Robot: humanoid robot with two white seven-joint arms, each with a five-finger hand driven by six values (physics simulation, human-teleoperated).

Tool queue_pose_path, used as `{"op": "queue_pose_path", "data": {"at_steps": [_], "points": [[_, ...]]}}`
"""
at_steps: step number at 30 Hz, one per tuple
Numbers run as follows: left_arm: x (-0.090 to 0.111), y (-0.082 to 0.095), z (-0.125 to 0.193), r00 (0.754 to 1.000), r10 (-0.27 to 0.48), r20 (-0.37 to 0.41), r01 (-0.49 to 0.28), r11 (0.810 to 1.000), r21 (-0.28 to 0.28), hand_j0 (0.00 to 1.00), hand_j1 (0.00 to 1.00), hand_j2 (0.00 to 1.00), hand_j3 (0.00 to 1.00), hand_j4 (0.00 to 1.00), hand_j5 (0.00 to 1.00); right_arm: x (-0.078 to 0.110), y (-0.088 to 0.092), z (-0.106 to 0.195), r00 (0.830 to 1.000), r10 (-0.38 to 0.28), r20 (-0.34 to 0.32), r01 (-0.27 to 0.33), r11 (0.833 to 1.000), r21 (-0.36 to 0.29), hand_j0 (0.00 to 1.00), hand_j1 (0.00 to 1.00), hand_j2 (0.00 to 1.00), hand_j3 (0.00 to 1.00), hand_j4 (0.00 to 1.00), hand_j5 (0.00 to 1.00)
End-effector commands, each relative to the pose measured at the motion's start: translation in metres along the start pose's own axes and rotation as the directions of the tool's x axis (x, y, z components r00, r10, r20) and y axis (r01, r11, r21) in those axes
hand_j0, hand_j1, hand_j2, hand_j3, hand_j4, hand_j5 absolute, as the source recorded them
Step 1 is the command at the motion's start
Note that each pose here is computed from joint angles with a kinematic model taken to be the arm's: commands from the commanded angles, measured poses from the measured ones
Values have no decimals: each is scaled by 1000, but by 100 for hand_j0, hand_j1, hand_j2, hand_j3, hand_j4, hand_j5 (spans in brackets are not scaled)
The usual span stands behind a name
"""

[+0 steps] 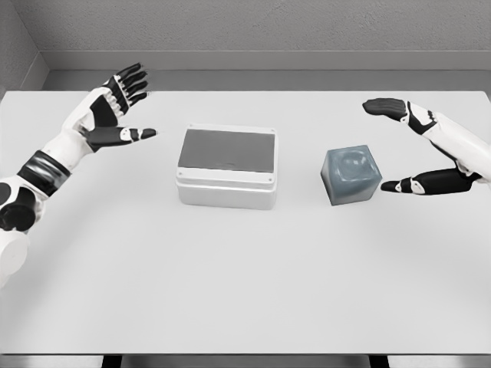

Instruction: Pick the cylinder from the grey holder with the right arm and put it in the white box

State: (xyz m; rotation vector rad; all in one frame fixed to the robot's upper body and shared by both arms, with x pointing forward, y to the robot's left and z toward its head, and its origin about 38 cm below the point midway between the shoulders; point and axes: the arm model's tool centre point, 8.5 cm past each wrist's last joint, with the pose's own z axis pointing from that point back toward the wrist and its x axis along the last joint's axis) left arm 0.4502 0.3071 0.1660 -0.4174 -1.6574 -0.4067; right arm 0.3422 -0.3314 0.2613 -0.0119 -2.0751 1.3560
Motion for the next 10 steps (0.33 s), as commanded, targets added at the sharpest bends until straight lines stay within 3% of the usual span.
{"op": "queue_pose_path", "data": {"at_steps": [1,5,10], "points": [[12,17,9,999,-38,24,38,999,29,100,100,100,100,100,100,0,0,0,1000,-7,2,7,1000,-4,100,100,100,100,100,100],[37,53,52,986,-168,19,167,984,63,100,100,100,100,100,100,0,0,0,1000,-8,1,8,1000,-5,100,100,100,100,100,100],[64,76,82,963,-265,52,258,960,104,100,100,100,100,100,100,-3,10,3,999,-38,-8,37,999,-13,100,100,100,100,100,100]]}}
